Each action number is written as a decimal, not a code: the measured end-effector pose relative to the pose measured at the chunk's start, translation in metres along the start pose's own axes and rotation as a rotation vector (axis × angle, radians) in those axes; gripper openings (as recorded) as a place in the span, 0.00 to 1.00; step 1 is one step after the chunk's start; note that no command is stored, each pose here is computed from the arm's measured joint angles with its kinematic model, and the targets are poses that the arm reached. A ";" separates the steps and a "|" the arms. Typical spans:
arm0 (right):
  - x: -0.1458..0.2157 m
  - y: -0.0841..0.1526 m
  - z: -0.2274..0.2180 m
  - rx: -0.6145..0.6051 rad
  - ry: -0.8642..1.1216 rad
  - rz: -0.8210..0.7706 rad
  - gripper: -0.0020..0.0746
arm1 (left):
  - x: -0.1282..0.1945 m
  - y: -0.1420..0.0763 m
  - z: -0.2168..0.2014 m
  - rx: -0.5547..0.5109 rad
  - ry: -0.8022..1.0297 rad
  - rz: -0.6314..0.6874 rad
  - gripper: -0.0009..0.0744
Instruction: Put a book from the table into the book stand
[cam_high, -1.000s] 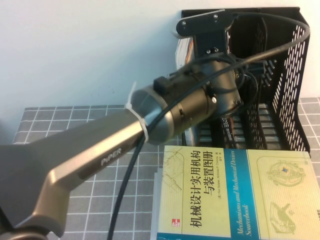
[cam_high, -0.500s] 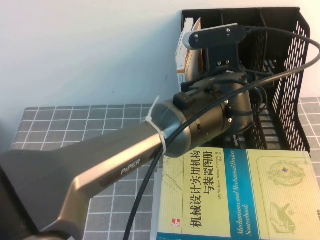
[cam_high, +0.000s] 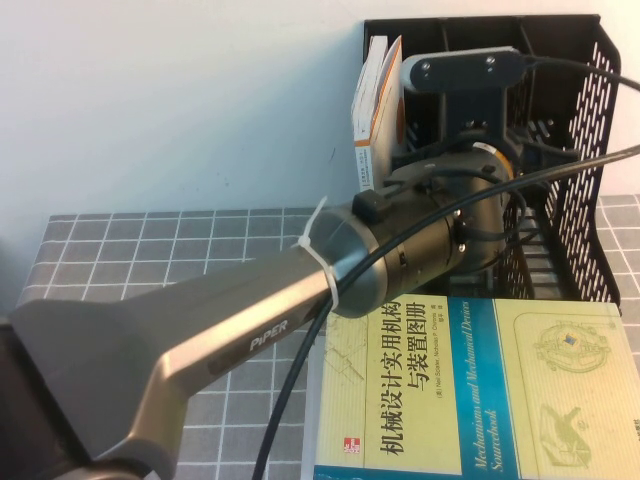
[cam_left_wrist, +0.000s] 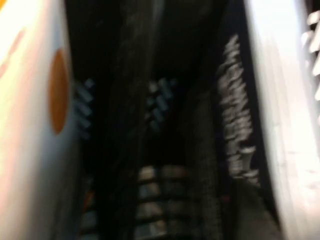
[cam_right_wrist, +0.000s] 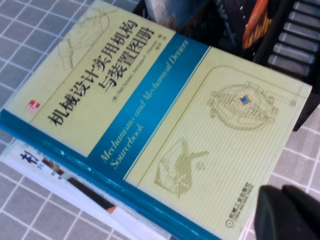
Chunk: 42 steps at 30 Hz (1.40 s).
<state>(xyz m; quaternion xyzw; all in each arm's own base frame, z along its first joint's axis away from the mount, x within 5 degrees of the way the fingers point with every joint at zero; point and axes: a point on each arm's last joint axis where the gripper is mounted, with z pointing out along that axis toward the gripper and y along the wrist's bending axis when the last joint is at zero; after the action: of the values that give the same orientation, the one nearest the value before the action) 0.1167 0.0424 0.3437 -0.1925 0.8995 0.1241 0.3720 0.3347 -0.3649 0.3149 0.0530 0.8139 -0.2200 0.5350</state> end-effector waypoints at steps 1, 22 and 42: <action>0.001 0.000 0.000 -0.003 0.008 0.000 0.02 | 0.000 -0.001 0.000 0.006 -0.001 0.002 0.33; 0.002 0.002 0.000 -0.027 0.027 -0.064 0.02 | -0.065 0.011 -0.067 -0.105 -0.033 0.211 0.11; 0.038 0.008 -0.029 0.007 0.207 -0.196 0.02 | -0.136 0.112 -0.338 -0.157 0.088 0.296 0.01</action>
<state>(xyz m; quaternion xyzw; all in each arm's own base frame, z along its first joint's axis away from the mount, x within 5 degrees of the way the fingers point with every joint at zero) 0.0704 0.0297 0.3369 -0.2900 0.9104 0.0636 0.2882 0.1411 -0.1040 0.5147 0.1400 0.8345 -0.0718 0.5280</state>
